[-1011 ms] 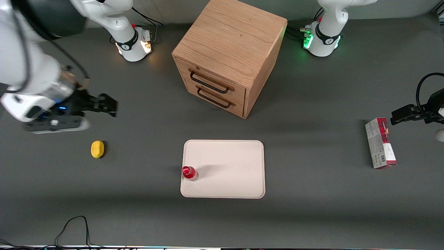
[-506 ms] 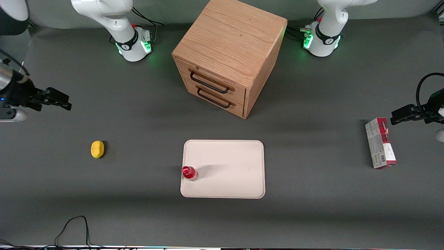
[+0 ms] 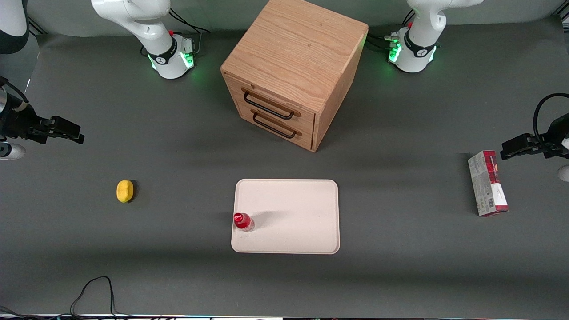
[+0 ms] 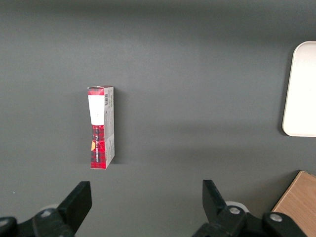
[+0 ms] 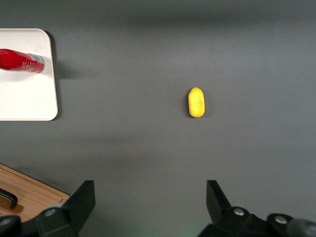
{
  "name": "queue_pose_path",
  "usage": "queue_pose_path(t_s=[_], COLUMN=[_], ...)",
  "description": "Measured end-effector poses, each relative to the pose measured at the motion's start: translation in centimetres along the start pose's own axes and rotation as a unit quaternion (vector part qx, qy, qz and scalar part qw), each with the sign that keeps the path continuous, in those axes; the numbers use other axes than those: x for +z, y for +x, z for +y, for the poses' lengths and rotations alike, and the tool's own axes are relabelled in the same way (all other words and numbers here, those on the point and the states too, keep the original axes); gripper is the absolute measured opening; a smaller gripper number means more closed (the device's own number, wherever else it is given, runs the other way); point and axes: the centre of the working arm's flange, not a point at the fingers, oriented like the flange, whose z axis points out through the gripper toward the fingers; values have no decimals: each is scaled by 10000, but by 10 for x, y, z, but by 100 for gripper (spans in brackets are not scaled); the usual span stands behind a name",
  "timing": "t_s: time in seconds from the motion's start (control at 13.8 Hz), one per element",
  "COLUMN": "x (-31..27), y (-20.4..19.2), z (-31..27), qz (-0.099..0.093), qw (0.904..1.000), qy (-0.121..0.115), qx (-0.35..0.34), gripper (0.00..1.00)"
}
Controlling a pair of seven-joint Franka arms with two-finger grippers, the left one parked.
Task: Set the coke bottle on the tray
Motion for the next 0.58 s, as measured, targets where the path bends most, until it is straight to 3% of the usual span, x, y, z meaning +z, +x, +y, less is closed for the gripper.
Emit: queue_pose_path(t_s=[0.58], x=[6], y=[5], z=[5], qz=[49], qw=[10000], qy=[-12], qx=[53], gripper=[100])
